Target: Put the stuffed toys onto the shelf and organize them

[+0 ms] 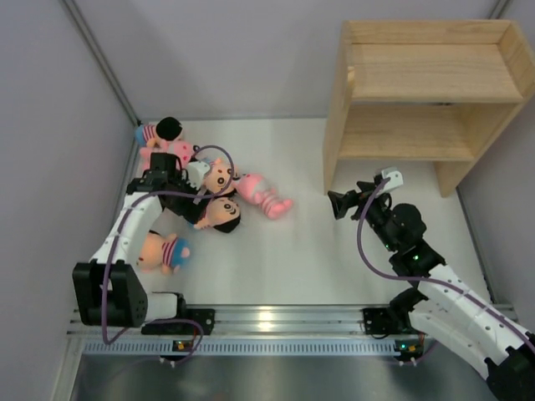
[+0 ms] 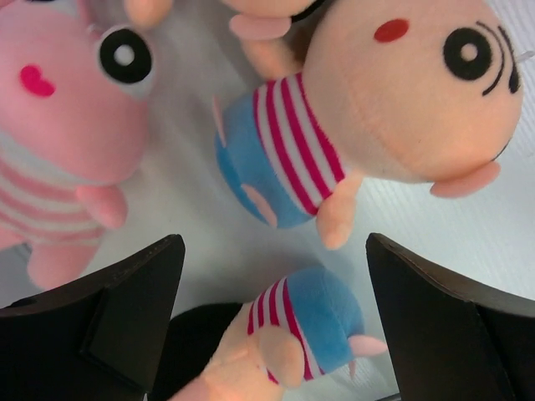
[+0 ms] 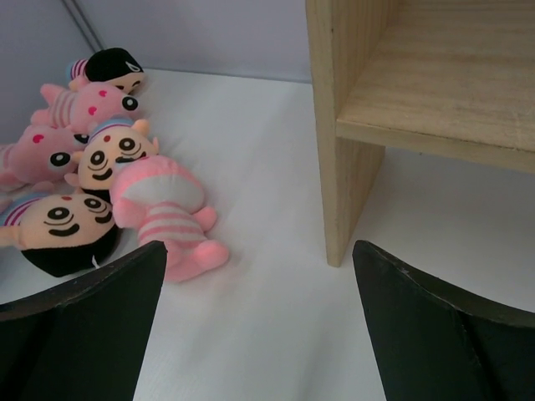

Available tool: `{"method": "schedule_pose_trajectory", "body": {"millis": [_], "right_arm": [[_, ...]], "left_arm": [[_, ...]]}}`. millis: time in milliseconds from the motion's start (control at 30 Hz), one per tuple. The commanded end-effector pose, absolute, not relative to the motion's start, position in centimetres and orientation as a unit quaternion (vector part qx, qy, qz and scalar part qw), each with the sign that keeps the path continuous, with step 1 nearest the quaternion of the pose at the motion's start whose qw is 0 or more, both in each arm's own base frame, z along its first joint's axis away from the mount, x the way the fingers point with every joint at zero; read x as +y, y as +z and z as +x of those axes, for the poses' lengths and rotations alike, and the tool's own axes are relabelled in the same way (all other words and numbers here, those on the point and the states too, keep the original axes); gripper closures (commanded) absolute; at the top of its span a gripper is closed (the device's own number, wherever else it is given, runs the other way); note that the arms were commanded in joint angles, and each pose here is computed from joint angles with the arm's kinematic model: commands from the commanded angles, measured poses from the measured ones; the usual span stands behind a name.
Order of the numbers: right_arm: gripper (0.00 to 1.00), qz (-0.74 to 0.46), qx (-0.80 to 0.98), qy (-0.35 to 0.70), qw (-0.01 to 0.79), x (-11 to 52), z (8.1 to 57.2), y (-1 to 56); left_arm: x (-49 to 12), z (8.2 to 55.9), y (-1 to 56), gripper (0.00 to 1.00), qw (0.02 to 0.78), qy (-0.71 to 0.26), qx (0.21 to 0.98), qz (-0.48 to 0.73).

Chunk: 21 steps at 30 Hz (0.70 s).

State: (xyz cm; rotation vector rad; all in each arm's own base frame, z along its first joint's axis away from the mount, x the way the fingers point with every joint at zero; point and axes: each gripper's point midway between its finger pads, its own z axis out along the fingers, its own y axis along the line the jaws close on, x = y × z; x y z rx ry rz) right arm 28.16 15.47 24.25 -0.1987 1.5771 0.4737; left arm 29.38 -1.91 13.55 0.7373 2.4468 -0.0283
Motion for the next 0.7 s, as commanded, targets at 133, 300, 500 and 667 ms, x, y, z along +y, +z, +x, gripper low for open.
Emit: {"method": "schedule_pose_trajectory", "body": {"millis": [133, 300, 500, 667], "right_arm": [[0.07, -0.120, 0.682, 0.239, 0.680, 16.9, 27.9, 27.0], [0.07, -0.147, 0.683, 0.255, 0.669, 18.0, 27.7, 27.1], [0.12, -0.206, 0.682, 0.279, 0.644, 20.1, 26.9, 28.1], [0.19, -0.261, 0.648, 0.295, 0.652, 23.0, 26.2, 31.0]], "left_arm": [[-4.8, 32.9, 10.4, 0.11, 0.248, -0.097, 0.900, 0.344], [-5.3, 32.2, 6.4, 0.52, 0.188, -0.130, 0.916, 0.331], [-5.8, 30.6, 6.9, 1.00, 0.190, -0.145, 0.922, 0.305], [-4.8, 31.0, 12.6, 1.00, 0.262, -0.097, 0.930, 0.240]]}}
